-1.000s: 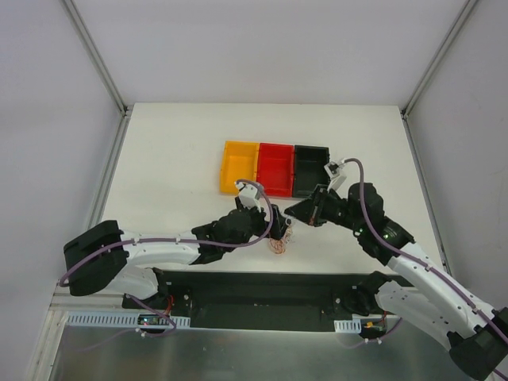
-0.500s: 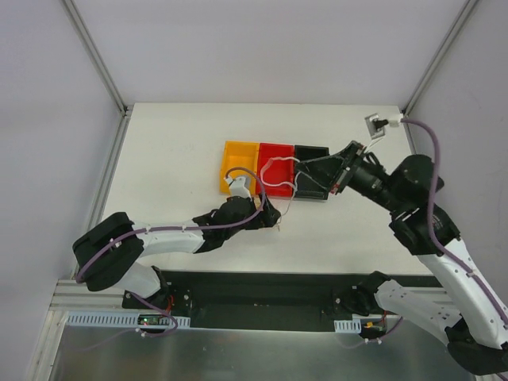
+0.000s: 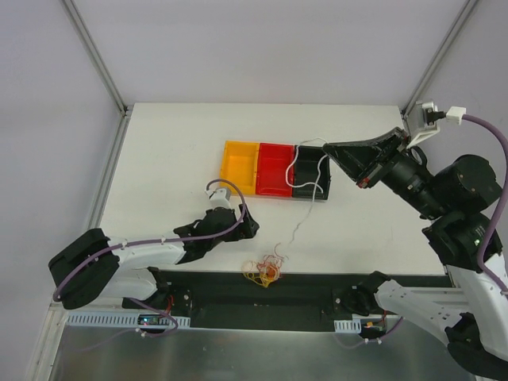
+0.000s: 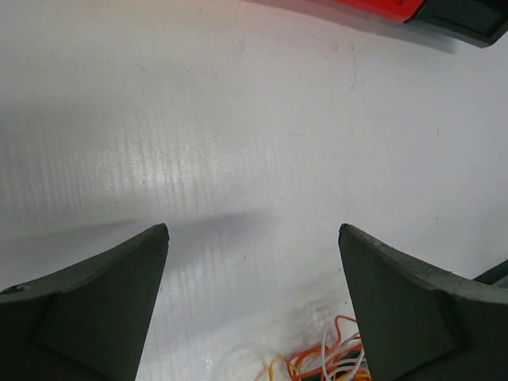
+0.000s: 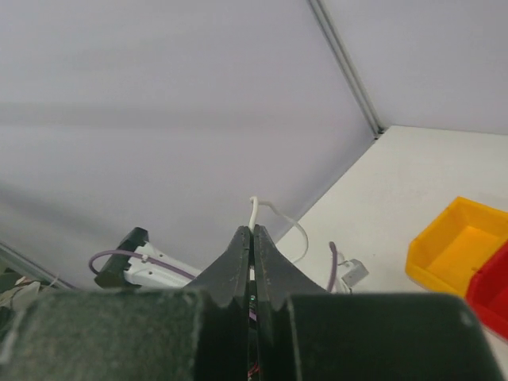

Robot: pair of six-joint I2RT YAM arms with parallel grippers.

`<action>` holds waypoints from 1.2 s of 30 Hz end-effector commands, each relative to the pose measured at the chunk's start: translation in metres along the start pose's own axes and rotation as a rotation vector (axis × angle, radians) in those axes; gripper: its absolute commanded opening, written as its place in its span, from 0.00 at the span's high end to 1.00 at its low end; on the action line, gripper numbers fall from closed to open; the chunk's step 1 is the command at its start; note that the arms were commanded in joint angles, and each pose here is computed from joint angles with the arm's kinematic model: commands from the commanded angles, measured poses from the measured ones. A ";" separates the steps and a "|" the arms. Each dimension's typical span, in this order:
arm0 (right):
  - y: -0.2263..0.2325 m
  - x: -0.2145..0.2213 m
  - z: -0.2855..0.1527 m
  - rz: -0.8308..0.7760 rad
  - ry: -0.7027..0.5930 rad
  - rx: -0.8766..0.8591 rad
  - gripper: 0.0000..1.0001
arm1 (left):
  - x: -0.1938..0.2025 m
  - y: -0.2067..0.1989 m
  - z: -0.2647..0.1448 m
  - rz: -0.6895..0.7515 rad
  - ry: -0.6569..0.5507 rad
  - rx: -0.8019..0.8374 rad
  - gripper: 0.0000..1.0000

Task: Untangle the cables

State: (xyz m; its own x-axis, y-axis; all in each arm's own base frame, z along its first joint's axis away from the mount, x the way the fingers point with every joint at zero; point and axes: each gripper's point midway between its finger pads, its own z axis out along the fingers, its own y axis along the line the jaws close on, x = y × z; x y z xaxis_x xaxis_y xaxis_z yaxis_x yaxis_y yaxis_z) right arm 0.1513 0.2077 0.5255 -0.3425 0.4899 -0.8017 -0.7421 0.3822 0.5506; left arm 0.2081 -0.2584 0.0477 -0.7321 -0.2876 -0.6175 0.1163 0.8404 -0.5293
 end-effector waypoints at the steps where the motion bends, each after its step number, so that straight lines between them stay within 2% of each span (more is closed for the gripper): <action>1: 0.000 -0.023 -0.019 -0.098 -0.068 0.069 0.99 | -0.015 0.001 -0.008 0.035 -0.053 -0.004 0.11; 4: 0.022 -0.044 -0.031 -0.123 -0.113 0.025 0.99 | -0.017 -0.002 -0.010 0.044 -0.044 -0.007 0.10; 6: 0.032 -0.053 -0.035 -0.147 -0.141 -0.002 0.99 | -0.019 -0.016 -0.013 0.058 -0.033 0.054 0.07; 11: 0.012 -0.049 -0.027 -0.166 -0.128 0.074 0.99 | -0.024 -0.092 -0.048 0.178 -0.018 0.453 0.04; 15: 0.005 -0.045 -0.012 -0.157 -0.119 0.076 0.99 | -0.027 -0.134 -0.082 0.303 -0.032 0.674 0.02; 18: 0.002 -0.049 -0.006 -0.170 -0.125 0.091 0.99 | -0.017 -0.164 -0.098 0.381 0.049 0.826 0.01; 21: 0.000 -0.057 -0.003 -0.188 -0.143 0.111 0.99 | 0.010 -0.189 -0.096 0.451 0.150 0.899 0.01; 25: 0.002 -0.063 0.000 -0.192 -0.152 0.116 0.99 | 0.044 -0.208 -0.072 0.516 0.198 0.874 0.01; 27: 0.010 -0.069 0.000 -0.186 -0.161 0.096 0.99 | 0.042 -0.204 -0.039 0.470 0.202 0.726 0.01; 29: 0.020 -0.080 -0.001 -0.186 -0.183 0.077 0.99 | 0.033 -0.183 0.000 0.435 0.197 0.492 0.01; 31: 0.029 -0.094 -0.005 -0.191 -0.219 0.069 0.99 | 0.026 -0.151 0.030 0.381 0.220 0.302 0.08; 34: 0.049 -0.123 -0.014 -0.202 -0.289 0.052 0.99 | 0.006 -0.103 0.052 0.260 0.186 0.176 0.14; 36: 0.062 -0.139 -0.019 -0.215 -0.334 0.032 0.99 | -0.011 -0.088 0.051 0.242 0.132 0.161 0.16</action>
State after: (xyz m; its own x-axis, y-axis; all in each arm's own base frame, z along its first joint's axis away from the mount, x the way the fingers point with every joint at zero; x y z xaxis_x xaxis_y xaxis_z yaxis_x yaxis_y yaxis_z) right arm 0.1655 0.1738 0.6118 -0.0974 0.5356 -0.8388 -0.7214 0.5426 0.4303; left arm 0.1969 -0.4026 0.0827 -0.7392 0.1270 -0.6614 0.5651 0.6511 -0.5067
